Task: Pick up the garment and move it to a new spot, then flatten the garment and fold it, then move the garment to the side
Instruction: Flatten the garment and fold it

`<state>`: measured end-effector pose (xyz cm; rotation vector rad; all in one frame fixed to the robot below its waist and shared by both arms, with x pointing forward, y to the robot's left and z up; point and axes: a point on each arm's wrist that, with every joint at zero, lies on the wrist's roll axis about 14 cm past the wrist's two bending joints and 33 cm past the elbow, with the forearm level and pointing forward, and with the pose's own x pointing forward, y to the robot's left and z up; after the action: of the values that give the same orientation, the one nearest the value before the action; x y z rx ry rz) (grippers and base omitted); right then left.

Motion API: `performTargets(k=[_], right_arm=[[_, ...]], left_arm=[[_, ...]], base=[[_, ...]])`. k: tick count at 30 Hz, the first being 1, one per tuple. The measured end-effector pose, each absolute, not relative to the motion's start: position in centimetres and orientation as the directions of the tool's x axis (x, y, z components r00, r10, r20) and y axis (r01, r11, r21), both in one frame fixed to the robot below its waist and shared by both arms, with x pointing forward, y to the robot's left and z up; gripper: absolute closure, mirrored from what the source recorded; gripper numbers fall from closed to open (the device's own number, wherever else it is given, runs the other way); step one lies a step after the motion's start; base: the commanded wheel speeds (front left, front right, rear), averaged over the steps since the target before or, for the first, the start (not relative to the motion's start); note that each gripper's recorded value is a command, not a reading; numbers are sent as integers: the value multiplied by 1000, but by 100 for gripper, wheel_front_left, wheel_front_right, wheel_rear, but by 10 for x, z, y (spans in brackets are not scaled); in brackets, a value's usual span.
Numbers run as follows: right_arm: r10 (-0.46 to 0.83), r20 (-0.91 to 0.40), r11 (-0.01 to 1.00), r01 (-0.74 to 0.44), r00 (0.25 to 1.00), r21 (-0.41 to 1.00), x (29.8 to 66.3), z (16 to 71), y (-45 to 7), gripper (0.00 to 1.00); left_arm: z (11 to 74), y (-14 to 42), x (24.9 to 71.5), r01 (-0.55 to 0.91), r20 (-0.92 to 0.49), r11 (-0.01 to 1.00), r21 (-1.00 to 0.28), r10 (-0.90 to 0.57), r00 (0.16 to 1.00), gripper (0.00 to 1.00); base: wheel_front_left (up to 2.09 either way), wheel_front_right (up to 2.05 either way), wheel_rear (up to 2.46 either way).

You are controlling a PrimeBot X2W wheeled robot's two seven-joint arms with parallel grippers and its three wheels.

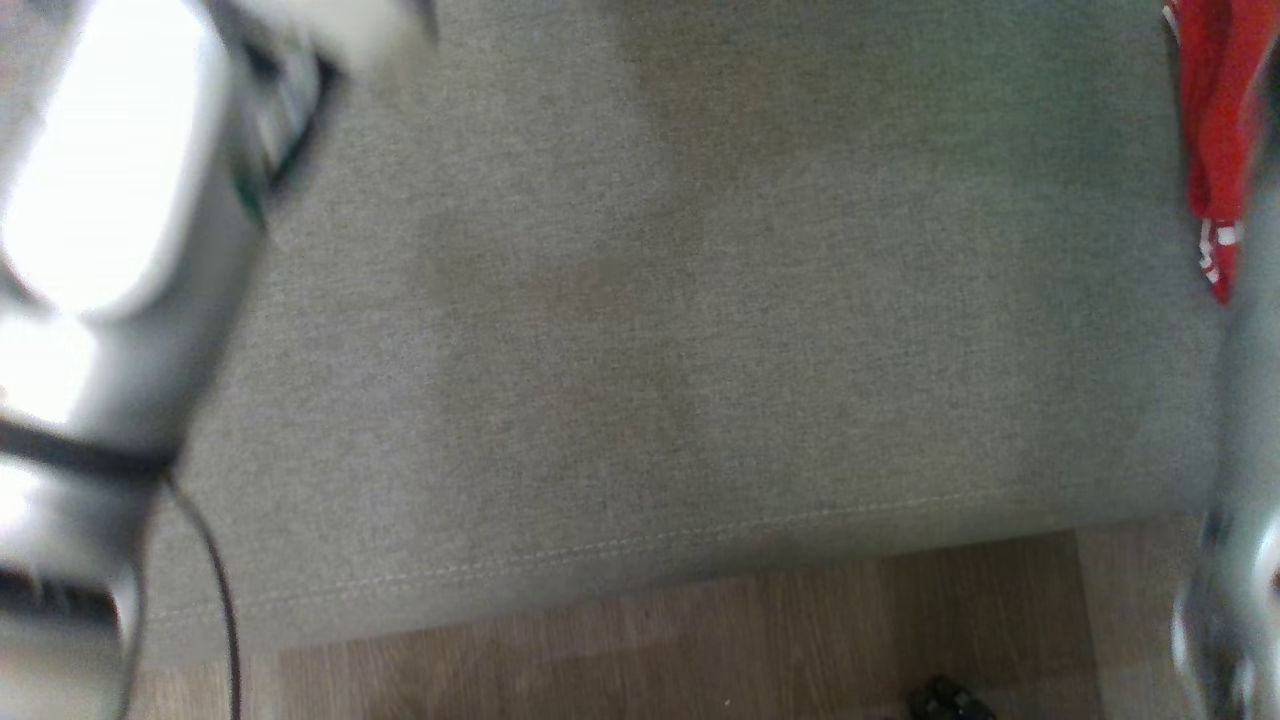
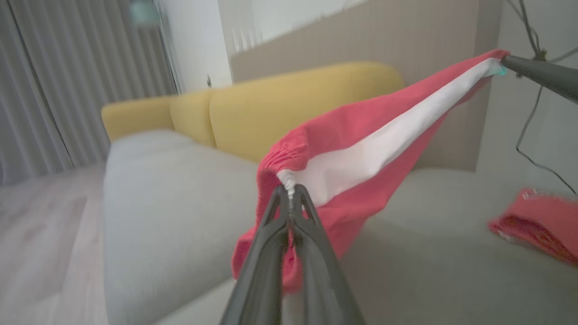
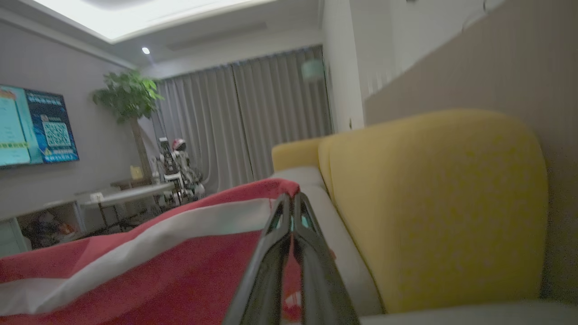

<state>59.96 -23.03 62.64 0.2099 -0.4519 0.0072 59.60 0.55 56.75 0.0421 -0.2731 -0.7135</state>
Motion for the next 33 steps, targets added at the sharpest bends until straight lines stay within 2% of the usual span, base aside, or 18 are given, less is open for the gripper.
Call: performTargets(k=[2, 5, 8, 18, 25, 29, 33], right_arm=[[-47, 259, 972, -16, 965, 235, 583, 564, -234, 100], [-42, 23, 959, 34, 999, 281, 543, 489, -234, 100], [-40, -86, 947, 66, 995, 314, 507, 460, -235, 100], [-36, -202, 909, 116, 979, 400, 416, 453, -232, 100], [-78, -179, 906, 145, 981, 398, 369, 487, -247, 100], [-53, -207, 911, 132, 977, 390, 356, 493, -240, 100], [-23, -237, 929, 109, 971, 354, 369, 493, -234, 100]], left_arm=[[515, 10, 574, 660, 109, 746, 85, -666, 738, 100], [462, 14, 538, 688, -30, 725, 42, -687, 726, 100], [438, 16, 505, 719, -100, 694, 23, -714, 693, 100], [429, 34, 422, 692, -132, 716, -94, -698, 704, 100], [438, 50, 369, 670, -135, 728, -142, -685, 716, 100], [447, 63, 355, 654, -132, 740, -158, -672, 728, 100], [455, 64, 358, 638, -122, 746, -189, -663, 739, 100]], base=[[0, 0, 0], [0, 0, 0], [0, 0, 0], [0, 0, 0], [0, 0, 0], [0, 0, 0], [0, 0, 0]])
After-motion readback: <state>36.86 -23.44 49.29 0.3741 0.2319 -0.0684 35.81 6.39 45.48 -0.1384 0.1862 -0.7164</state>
